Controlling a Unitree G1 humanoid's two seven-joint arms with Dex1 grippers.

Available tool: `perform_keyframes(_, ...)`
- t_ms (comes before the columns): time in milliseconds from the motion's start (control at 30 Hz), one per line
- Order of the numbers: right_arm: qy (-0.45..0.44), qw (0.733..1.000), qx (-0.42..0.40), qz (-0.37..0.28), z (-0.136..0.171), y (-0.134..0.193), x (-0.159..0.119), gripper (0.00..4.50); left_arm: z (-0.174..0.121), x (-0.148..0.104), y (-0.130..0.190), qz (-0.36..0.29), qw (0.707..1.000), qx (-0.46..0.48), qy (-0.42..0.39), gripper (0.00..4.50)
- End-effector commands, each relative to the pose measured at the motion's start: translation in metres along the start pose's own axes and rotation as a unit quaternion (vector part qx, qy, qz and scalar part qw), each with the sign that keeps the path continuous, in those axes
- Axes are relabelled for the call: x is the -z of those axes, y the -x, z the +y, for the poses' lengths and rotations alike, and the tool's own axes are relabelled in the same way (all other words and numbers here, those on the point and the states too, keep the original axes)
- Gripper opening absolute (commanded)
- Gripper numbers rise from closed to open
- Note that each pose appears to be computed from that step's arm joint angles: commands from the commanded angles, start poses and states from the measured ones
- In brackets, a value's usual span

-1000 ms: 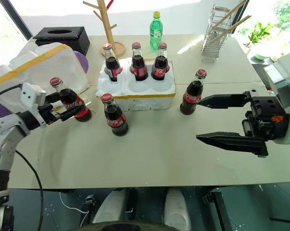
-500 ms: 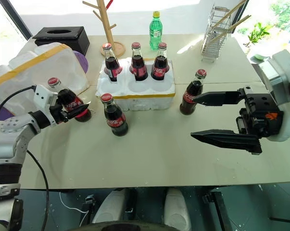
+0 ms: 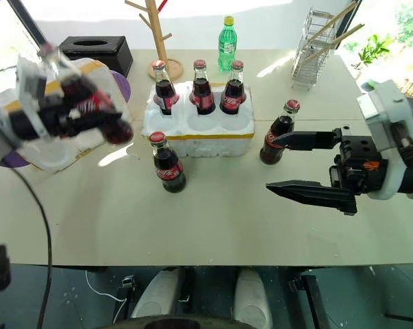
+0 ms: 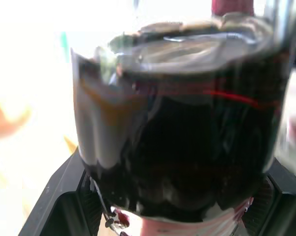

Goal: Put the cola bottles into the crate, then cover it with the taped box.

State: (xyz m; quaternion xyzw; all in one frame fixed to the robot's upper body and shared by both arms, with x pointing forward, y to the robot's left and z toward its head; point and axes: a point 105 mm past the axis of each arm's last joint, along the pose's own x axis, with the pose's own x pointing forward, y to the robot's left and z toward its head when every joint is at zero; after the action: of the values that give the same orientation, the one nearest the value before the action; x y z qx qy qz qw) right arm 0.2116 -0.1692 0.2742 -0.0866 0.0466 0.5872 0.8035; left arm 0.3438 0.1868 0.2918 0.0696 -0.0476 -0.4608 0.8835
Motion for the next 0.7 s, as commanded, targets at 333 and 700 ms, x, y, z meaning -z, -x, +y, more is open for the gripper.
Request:
perform_keyframes(333, 0.026, 0.999, 0.028, -0.021, 0.005, -0.010, -0.005, 4.50, 0.017, 0.033, -0.069, 0.044, 0.996, 0.041, -0.063, 2.85)
perform_keyframes(700, 0.024, 0.999, 0.037, -0.016, 0.000, -0.021, 0.003, 4.50, 0.015, 0.085, -0.079, 0.098, 0.991, 0.029, -0.083, 4.45)
